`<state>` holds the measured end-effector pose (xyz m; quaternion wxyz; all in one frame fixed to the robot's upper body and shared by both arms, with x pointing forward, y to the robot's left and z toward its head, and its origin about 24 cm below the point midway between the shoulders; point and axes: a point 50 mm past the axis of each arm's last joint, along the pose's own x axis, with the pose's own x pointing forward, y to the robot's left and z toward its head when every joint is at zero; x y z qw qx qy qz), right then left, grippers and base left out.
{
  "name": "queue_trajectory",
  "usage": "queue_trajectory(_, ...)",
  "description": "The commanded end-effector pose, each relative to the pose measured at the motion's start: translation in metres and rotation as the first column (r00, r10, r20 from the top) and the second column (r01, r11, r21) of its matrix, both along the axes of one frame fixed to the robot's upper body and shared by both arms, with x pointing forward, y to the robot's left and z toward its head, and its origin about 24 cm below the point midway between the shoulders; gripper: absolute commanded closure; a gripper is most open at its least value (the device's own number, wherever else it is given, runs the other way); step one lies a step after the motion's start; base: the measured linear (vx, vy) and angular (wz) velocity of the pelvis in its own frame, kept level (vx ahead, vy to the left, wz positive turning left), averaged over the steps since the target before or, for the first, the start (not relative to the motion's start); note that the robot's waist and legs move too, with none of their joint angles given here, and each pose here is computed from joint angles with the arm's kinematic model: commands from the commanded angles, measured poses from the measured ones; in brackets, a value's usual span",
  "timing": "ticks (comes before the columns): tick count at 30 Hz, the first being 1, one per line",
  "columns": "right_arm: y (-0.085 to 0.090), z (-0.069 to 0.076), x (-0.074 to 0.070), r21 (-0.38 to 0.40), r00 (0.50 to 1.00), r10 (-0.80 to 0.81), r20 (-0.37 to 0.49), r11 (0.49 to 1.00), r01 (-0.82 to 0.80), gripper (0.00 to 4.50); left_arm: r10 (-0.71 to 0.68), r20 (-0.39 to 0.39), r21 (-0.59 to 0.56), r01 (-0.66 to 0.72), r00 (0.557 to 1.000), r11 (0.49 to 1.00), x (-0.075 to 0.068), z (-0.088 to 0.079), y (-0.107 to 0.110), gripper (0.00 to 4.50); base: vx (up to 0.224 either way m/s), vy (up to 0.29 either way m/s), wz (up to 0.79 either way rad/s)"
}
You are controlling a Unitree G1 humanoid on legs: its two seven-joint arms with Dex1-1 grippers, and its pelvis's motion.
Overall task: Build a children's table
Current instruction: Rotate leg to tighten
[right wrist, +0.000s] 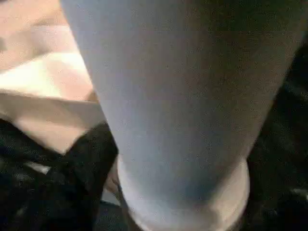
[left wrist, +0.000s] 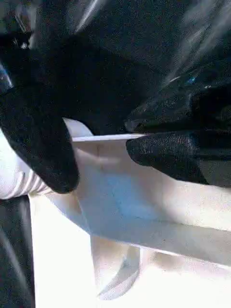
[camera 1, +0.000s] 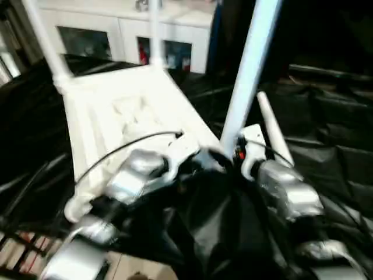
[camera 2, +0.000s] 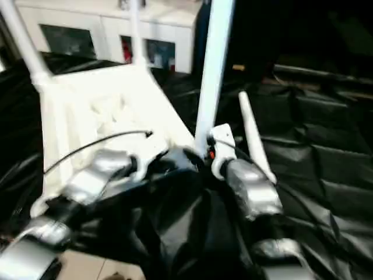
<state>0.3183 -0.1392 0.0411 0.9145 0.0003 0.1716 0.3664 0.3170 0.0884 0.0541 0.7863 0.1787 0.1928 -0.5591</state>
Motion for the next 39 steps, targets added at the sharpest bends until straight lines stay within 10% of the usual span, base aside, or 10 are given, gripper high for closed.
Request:
queue_trajectory(1,0.004,0.006,-0.006,0.015,0.993,0.121,0.01,0.993,-0.121,0.78,-0.181,0.043,-0.114,0.185,0.983,0.976,-0.012,0.02,-0.023,4.5,0.0,0.0,0.0)
queue_trajectory(15,-0.016,0.022,-0.032,-0.001,0.929,0.369,0.006,0.929,-0.369,0.78,-0.236,0.011,-0.106,0.236,0.972,0.966,-0.029,0.019,-0.003,4.5,0.0,0.0,0.0)
queue_trajectory(23,-0.013,0.011,-0.038,-0.023,0.916,0.401,-0.034,0.915,-0.402,1.59,-0.224,0.005,-0.09,0.224,0.974,0.97,-0.031,0.018,-0.001,4.5,0.0,0.0,0.0)
queue_trajectory(39,-0.003,-0.017,-0.028,-0.004,0.995,0.054,-0.083,0.999,-0.054,1.87,0.077,0.001,-0.067,-0.077,0.997,0.995,-0.001,0.009,-0.01,4.5,0.0,0.0,0.0)
